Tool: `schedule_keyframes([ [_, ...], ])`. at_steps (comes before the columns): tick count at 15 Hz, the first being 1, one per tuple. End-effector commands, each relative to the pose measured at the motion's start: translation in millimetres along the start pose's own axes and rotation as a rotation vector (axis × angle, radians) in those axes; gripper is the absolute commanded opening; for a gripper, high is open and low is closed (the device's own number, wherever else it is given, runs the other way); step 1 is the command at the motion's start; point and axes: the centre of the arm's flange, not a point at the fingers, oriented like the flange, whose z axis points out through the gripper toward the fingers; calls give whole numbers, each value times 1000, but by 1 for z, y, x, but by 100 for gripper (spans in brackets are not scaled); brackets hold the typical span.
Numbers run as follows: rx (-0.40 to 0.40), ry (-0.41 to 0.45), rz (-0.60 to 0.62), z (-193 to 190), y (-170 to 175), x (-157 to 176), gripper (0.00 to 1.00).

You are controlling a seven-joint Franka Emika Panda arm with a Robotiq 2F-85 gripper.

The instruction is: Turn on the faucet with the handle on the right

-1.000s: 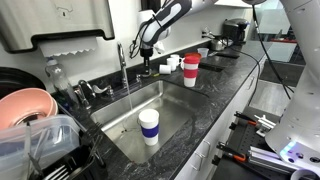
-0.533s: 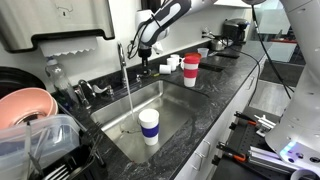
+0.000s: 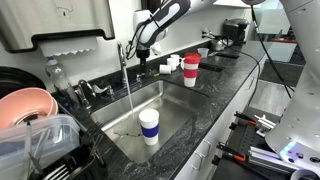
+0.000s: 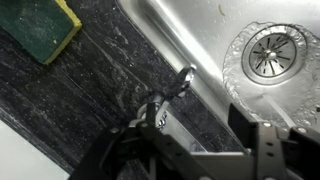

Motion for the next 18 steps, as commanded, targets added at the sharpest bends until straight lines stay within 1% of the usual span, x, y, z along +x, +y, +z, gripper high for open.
schedule_keyframes([
  [1,-49,-1,32,-5,5,-7,100],
  [5,-77,-6,57,-7,14,-12,100],
  [13,-89,0,75,-11,14,-14,100],
  [15,-78,2,73,-13,12,-15,100],
  [16,-67,-3,68,-5,16,-8,100],
  [18,-68,-2,69,-7,16,-8,100],
])
